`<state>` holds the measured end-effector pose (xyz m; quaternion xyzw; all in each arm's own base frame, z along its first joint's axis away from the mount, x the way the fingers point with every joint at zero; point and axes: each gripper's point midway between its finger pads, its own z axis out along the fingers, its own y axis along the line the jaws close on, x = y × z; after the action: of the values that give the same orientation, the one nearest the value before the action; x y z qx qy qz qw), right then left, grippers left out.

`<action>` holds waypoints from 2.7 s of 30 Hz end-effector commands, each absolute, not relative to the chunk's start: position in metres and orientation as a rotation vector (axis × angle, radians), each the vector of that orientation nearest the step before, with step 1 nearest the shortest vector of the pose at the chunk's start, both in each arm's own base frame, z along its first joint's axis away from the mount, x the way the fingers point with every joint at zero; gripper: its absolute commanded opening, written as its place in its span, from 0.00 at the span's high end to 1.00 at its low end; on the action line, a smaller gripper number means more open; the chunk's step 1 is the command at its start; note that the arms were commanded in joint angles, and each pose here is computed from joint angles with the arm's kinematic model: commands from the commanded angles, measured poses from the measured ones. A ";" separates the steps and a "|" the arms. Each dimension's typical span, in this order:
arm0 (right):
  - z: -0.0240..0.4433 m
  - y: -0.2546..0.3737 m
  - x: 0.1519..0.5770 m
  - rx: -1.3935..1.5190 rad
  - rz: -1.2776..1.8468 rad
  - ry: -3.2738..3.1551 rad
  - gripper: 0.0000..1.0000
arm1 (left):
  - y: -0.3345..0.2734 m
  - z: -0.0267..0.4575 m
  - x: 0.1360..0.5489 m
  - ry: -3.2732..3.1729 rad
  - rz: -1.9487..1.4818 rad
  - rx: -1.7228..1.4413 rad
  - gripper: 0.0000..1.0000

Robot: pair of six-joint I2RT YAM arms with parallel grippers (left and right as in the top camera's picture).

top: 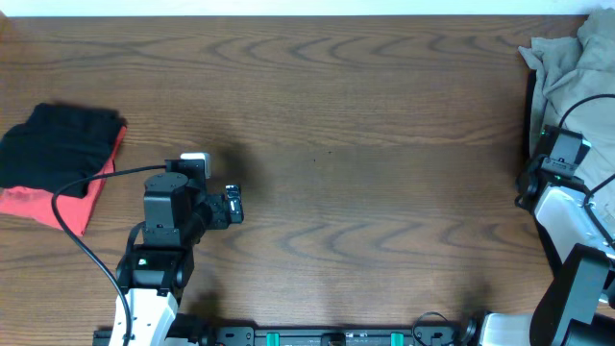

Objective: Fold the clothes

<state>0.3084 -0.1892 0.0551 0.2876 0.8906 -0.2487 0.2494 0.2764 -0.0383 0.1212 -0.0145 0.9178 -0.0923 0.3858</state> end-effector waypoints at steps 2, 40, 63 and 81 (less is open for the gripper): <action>0.060 -0.195 0.313 0.819 -0.675 2.390 0.48 | -0.041 0.128 0.279 2.324 -0.257 -0.037 0.02; 0.171 0.124 0.314 -0.123 0.843 2.451 0.99 | -0.042 0.133 0.284 2.298 -0.258 -0.035 0.02; 0.129 0.021 0.322 0.195 -0.025 2.577 0.01 | -0.108 0.124 0.283 2.352 -0.753 -0.077 0.02; 0.126 -0.009 0.318 0.316 -0.059 2.590 0.01 | -0.241 0.012 0.225 2.797 -1.135 0.005 0.94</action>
<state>0.3158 -0.0049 0.1255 0.1056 0.9595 -0.0183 0.2605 0.2301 -0.2347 0.0183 0.0222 0.9236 -0.3715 0.0916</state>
